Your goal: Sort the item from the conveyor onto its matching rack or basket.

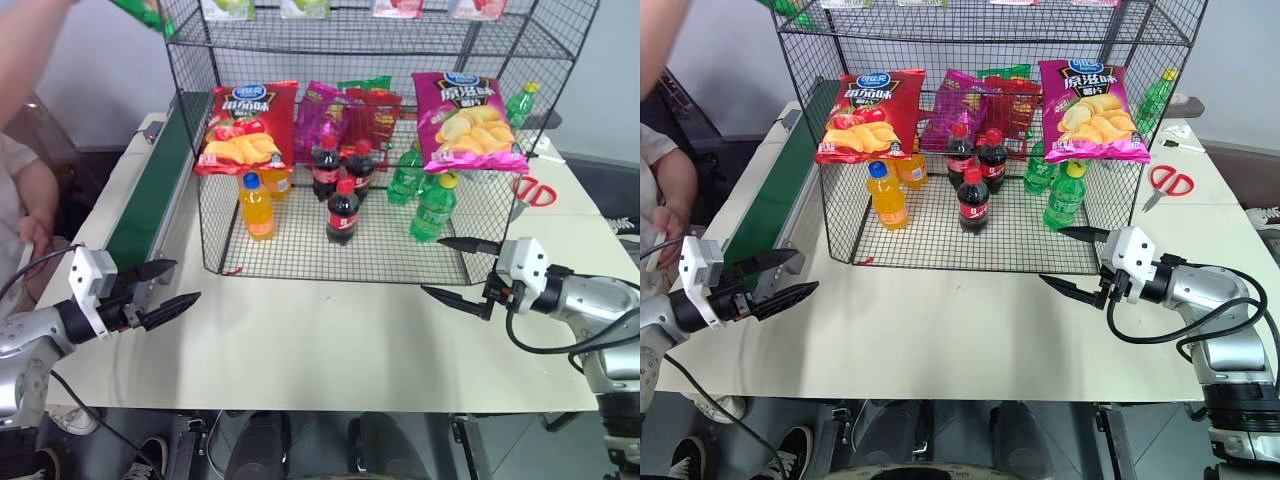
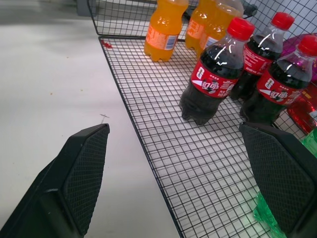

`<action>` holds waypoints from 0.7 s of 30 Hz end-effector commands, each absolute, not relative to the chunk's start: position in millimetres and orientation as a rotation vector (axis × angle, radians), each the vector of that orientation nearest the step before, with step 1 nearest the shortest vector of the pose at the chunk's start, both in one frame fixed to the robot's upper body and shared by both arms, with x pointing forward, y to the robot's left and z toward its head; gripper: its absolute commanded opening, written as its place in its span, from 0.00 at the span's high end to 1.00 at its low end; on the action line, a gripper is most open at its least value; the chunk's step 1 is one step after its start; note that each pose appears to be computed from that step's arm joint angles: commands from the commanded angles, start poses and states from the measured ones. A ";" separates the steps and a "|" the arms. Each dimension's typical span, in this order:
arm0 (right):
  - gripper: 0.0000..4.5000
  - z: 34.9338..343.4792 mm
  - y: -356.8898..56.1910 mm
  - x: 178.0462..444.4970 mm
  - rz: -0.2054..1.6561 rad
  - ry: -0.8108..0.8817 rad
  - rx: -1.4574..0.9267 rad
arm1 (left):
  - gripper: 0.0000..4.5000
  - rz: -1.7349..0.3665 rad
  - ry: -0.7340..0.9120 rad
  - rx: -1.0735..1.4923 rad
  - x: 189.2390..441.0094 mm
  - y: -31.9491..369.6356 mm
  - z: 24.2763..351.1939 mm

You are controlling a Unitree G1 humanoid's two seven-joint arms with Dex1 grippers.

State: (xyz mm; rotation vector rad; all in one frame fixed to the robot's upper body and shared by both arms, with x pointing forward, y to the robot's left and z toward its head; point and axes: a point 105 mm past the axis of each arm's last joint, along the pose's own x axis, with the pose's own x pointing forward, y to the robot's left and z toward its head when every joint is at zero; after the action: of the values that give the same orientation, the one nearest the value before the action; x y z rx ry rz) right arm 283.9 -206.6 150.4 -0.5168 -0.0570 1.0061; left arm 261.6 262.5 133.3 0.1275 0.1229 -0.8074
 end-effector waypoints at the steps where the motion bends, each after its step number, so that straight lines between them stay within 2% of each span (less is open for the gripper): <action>1: 0.03 164.0 -203.3 284.5 1.011 -0.111 -0.545 | 0.00 -0.806 0.076 0.154 260.0 263.9 147.1; 7: 0.03 164.3 -203.3 285.3 1.015 -0.110 -0.553 | 0.00 -0.805 0.012 0.179 258.8 264.7 153.8; 21: 0.03 166.1 -199.6 287.3 1.022 -0.123 -0.553 | 0.00 -0.761 -0.005 0.239 263.1 269.8 154.4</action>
State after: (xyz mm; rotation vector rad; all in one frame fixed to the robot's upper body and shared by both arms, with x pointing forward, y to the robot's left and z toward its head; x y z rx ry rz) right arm 286.8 -202.7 156.4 -0.5319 -0.0777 1.0196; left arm 262.8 267.6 144.7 0.2110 0.0327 -0.7710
